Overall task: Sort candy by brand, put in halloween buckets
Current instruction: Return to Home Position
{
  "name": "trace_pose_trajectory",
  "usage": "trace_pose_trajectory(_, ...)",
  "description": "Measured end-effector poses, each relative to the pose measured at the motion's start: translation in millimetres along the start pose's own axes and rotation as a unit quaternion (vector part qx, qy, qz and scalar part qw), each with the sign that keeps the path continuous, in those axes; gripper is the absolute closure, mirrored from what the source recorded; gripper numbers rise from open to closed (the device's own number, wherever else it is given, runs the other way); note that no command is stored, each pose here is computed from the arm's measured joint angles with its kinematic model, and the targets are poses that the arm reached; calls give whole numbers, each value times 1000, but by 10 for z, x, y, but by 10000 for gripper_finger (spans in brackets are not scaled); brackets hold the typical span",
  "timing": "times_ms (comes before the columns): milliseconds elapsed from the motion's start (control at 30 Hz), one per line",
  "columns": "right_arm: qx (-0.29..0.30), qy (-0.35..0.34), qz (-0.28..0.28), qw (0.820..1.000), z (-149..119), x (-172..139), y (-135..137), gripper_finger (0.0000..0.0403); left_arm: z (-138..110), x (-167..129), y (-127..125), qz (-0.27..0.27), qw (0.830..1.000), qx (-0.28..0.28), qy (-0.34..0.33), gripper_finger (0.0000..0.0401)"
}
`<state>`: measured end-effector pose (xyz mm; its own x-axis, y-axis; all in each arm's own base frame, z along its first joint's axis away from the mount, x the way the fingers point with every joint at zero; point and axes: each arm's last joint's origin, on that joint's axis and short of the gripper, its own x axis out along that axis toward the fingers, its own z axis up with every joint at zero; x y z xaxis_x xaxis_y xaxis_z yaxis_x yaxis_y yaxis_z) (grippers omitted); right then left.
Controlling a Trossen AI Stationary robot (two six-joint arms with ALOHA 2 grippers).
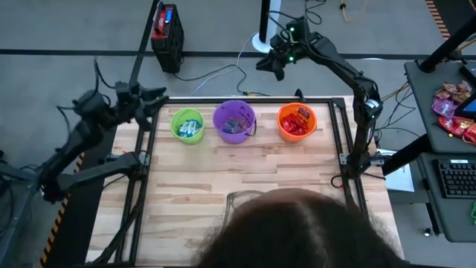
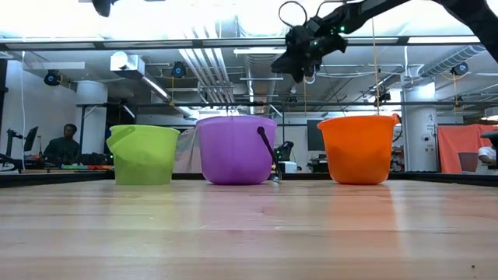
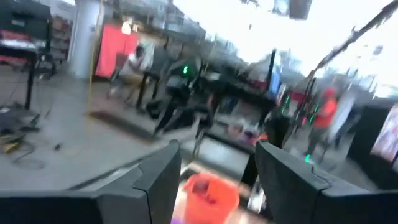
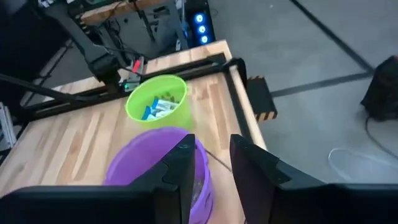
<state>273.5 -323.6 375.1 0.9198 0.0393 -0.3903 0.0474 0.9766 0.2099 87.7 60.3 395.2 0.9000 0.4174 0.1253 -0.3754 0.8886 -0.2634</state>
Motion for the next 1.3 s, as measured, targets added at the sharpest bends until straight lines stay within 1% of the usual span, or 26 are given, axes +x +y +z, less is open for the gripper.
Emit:
trace_pose_trajectory(67,5,0,5,1000,-54,37,-29,309,-215,31,72,-12,999,-19,-27,211)
trace_pose_trajectory(133,0,-8,16,1000,-68,59,-44,306,-402,47,123,-41,997,-33,-49,211)
trace_pose_trajectory(200,-5,-15,22,1000,-56,84,-22,304,-515,25,141,-68,995,-18,-75,211)
trace_pose_trajectory(267,-7,-18,29,999,-50,140,27,302,-615,-25,161,-72,993,-1,-89,211)
trace_pose_trajectory(367,-10,-23,48,999,-46,292,173,305,-840,-94,216,-66,995,-2,-77,211)
trace_pose_trajectory(433,-17,-22,68,997,-36,401,341,308,-985,-155,241,-74,994,-1,-77,211)
trace_pose_trajectory(567,-44,-16,106,993,-45,566,799,313,-1156,-308,228,-143,981,12,-127,211)
trace_pose_trajectory(633,-51,-11,103,993,-69,646,1050,315,-1250,-367,232,-171,975,12,-145,211)
trace_pose_trajectory(700,-59,-19,89,994,-94,709,1302,317,-1350,-415,240,-194,969,12,-150,211)
trace_pose_trajectory(767,-71,-46,85,993,-116,740,1569,317,-1437,-449,251,-210,966,15,-150,211)
trace_pose_trajectory(833,-86,-87,87,989,-161,762,1845,315,-1542,-465,273,-218,965,16,-143,211)
trace_pose_trajectory(900,-103,-135,76,983,-252,789,2103,313,-1632,-480,295,-222,964,23,-144,211)
trace_pose_trajectory(967,-114,-174,59,976,-393,823,2323,311,-1683,-501,299,-235,959,41,-152,211)
trace_pose_trajectory(1033,-120,-206,47,970,-563,867,2506,310,-1703,-493,297,-246,958,53,-137,211)
trace_pose_trajectory(1100,-128,-237,49,962,-753,904,2650,311,-1706,-473,301,-245,960,53,-126,211)
trace_pose_trajectory(1167,-144,-266,67,951,-942,933,2778,313,-1713,-459,309,-240,962,49,-120,211)
trace_pose_trajectory(1233,-146,-260,88,951,-1142,990,2876,317,-1724,-446,315,-238,964,46,-114,211)
trace_pose_trajectory(1300,-141,-222,102,959,-1357,1046,2938,320,-1731,-434,321,-236,965,44,-109,211)
